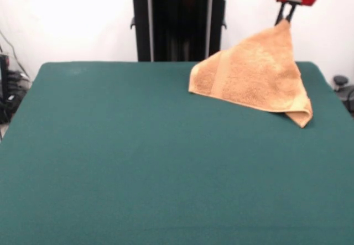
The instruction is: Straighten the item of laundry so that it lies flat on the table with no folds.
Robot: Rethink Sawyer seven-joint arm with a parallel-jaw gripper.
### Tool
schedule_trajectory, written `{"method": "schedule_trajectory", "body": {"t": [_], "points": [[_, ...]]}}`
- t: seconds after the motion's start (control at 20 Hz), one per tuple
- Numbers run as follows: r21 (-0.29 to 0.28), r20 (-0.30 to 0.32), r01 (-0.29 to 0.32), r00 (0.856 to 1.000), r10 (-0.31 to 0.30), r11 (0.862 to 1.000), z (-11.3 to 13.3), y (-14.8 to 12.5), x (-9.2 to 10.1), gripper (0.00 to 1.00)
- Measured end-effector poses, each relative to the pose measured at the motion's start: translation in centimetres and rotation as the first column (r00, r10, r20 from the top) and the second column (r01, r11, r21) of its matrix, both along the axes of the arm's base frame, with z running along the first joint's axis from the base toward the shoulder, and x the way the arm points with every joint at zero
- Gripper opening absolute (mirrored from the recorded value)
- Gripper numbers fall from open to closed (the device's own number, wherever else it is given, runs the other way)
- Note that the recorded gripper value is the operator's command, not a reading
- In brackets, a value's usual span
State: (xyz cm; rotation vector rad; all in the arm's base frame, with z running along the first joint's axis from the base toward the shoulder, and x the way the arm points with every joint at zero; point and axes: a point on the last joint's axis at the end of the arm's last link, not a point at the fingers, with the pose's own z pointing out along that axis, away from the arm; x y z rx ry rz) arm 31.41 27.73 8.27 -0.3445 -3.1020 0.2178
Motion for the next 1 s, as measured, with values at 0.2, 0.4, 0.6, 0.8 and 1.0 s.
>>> {"method": "schedule_trajectory", "body": {"t": [0.2,0.4,0.6,0.8,1.0], "points": [[-0.007,0.002,0.038,0.999,-0.038,0.999,-0.4,-0.3,0.1,0.00],[-0.012,0.006,0.049,0.999,-0.049,0.999,-0.7,-0.7,0.2,1.00],[-0.011,0.013,0.059,0.998,-0.059,0.998,-0.7,-1.0,0.5,1.00],[-0.011,0.014,0.059,0.998,-0.059,0.998,-0.7,-1.1,0.5,1.00],[-0.009,0.017,0.057,0.998,-0.057,0.998,-0.6,-0.9,0.5,1.00]]}}
